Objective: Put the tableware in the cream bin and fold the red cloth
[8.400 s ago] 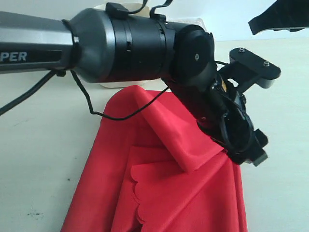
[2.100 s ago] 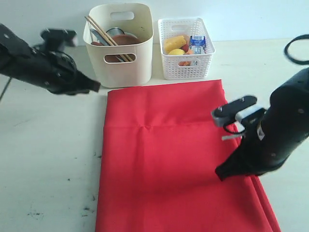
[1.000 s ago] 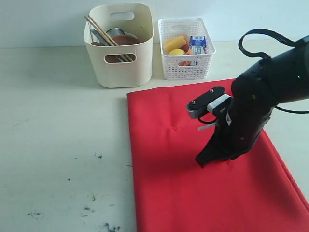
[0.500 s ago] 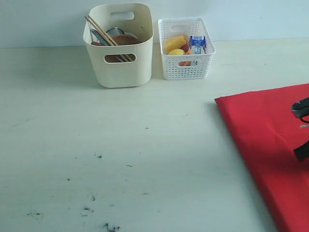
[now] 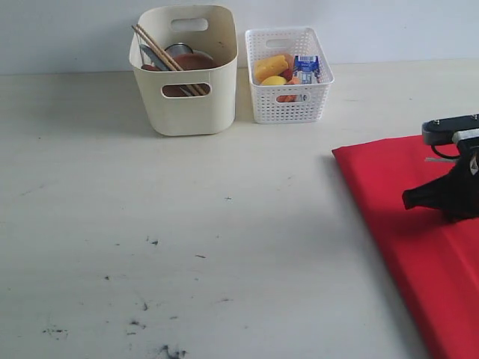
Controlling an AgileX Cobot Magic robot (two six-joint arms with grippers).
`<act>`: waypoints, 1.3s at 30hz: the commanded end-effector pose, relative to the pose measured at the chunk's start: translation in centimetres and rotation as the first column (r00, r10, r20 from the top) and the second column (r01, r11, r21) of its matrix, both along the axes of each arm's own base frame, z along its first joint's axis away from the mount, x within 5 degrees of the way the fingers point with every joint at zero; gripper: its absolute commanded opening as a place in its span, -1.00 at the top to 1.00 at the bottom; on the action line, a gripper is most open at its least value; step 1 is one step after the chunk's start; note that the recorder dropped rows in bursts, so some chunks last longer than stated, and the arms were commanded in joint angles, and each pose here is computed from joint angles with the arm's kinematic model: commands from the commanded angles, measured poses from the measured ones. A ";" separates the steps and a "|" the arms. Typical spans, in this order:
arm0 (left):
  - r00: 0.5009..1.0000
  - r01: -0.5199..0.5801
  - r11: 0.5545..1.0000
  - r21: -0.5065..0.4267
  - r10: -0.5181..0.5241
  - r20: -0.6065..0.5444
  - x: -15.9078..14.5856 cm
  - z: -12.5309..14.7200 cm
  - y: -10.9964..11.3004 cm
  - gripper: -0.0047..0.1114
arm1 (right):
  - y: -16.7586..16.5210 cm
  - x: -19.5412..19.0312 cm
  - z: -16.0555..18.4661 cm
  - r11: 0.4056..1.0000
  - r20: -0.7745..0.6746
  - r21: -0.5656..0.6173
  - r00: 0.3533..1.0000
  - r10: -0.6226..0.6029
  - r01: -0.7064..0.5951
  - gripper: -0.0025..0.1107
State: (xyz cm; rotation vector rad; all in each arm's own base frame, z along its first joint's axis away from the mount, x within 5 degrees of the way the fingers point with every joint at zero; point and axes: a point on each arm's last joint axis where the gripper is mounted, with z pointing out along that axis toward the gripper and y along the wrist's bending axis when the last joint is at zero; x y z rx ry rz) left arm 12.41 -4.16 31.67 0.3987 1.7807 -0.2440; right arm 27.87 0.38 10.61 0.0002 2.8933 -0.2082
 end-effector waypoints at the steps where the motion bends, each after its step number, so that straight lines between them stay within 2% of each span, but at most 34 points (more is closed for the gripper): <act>1: 1.000 0.002 1.000 -0.005 -0.002 -0.005 -0.1 -0.1 0.0 0.90 | 0.2 1.9 -2.7 1.000 -0.036 0.007 0.999 0.026 -0.026 0.96; 7: 1.000 0.005 1.000 -0.005 -0.005 -0.009 -0.1 -0.1 0.0 0.90 | 0.5 6.8 -3.0 0.994 0.013 -0.021 0.994 0.108 -0.107 0.96; 15: 1.000 0.014 1.000 -0.003 -0.014 -0.019 -0.2 -0.2 -0.1 0.90 | 0.3 11.2 -1.7 0.996 0.032 -0.064 0.997 0.069 -0.067 0.96; 19: 1.000 0.016 1.000 0.004 -0.016 -0.020 -0.2 -0.2 -0.1 0.90 | -0.1 11.6 2.2 0.996 0.084 -0.082 0.996 0.038 -0.031 0.96; 22: 1.000 0.016 0.999 0.028 -0.015 -0.016 -0.2 -0.3 0.0 0.90 | -1.3 11.0 5.7 0.995 0.162 -0.061 0.985 -0.064 0.075 0.96; 26: 1.000 0.016 0.999 0.031 -0.015 -0.015 -0.2 -0.3 0.0 0.90 | -3.7 9.3 8.0 0.983 0.210 -0.038 0.963 -0.169 0.181 0.96; 28: 1.000 0.016 0.999 0.035 -0.015 -0.015 -0.2 -0.3 0.0 0.90 | -5.0 7.6 7.6 0.971 0.184 -0.033 0.956 -0.227 0.237 0.96; 33: 1.000 0.016 0.999 0.046 -0.015 -0.013 -0.2 -0.3 0.0 0.90 | -6.6 3.7 3.3 0.941 0.067 -0.015 0.939 -0.338 0.339 0.96; 36: 1.000 0.016 0.999 0.044 -0.015 -0.013 -0.2 -0.3 0.0 0.90 | -6.4 2.2 1.1 0.941 0.037 0.009 0.940 -0.338 0.338 0.96; 39: 1.000 0.016 0.999 0.044 -0.015 -0.013 -0.2 -0.3 0.0 0.90 | -5.9 2.2 0.4 0.939 0.060 0.058 0.938 -0.341 0.338 0.96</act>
